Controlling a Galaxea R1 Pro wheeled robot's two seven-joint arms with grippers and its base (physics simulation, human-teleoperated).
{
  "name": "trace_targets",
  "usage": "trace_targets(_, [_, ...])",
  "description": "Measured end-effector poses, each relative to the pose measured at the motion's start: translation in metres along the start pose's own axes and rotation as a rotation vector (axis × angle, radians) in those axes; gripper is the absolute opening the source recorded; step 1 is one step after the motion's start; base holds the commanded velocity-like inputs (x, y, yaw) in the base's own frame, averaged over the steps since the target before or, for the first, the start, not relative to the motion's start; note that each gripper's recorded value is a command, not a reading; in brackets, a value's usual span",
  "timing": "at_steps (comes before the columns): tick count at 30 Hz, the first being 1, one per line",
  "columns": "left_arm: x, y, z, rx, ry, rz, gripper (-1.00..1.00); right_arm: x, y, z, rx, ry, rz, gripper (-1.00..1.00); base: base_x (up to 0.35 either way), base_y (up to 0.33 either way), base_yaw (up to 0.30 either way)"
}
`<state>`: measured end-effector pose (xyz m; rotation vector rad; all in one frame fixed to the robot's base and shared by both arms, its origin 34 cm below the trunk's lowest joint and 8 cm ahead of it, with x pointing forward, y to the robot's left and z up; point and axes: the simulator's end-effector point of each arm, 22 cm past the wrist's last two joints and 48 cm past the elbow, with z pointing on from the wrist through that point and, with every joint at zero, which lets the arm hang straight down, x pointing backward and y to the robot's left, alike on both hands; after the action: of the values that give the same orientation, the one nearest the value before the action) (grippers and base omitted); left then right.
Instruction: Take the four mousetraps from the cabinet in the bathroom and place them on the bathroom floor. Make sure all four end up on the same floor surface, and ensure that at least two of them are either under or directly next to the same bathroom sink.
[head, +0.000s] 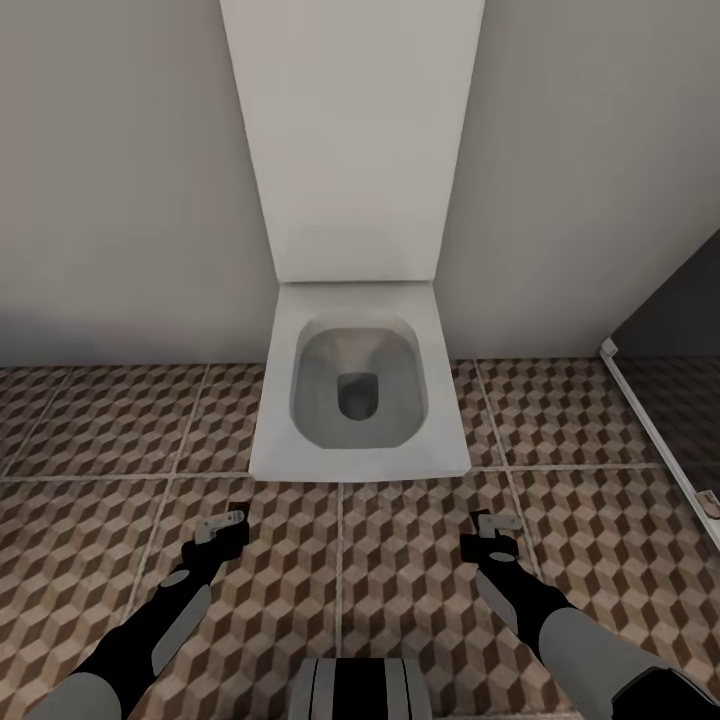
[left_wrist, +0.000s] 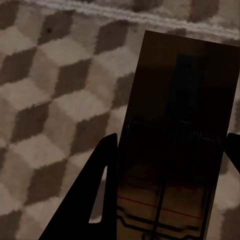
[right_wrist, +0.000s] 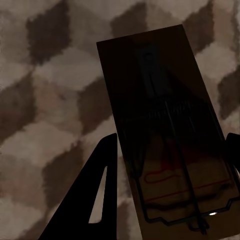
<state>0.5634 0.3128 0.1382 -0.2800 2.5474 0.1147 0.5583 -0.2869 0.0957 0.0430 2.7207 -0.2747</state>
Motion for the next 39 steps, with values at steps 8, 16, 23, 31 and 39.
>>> trace_targets(8, [0.0003,-0.0001,0.0,0.0,0.001,0.0,-1.0,0.0012,0.0,0.0,0.0,0.005,0.0,-1.0,0.0,0.0,0.0])
trace_targets(16, [0.0004,-0.0003,-0.0001,0.0,0.001,0.0,-1.0,0.0002,-0.0001,-0.0002,0.0,0.001,0.001,-1.0,0.103,0.0,0.0])
trace_targets(23, [0.0001,0.0,-0.0001,0.0,0.001,0.0,-1.0,-0.0003,-0.0001,-0.0003,0.0,0.0,0.001,-1.0,0.292,0.0,0.0])
trace_targets(31, [0.0004,0.0002,-0.0001,0.0,0.001,0.0,-1.0,-0.0009,0.0003,-0.0002,-0.001,-0.002,0.001,-1.0,0.27,0.0,0.0])
trace_targets(39, [0.0005,-0.0001,0.0001,0.0,0.001,0.0,-1.0,-0.0023,0.0001,-0.0004,0.004,-0.003,0.001,-1.0,0.043,0.0,0.0])
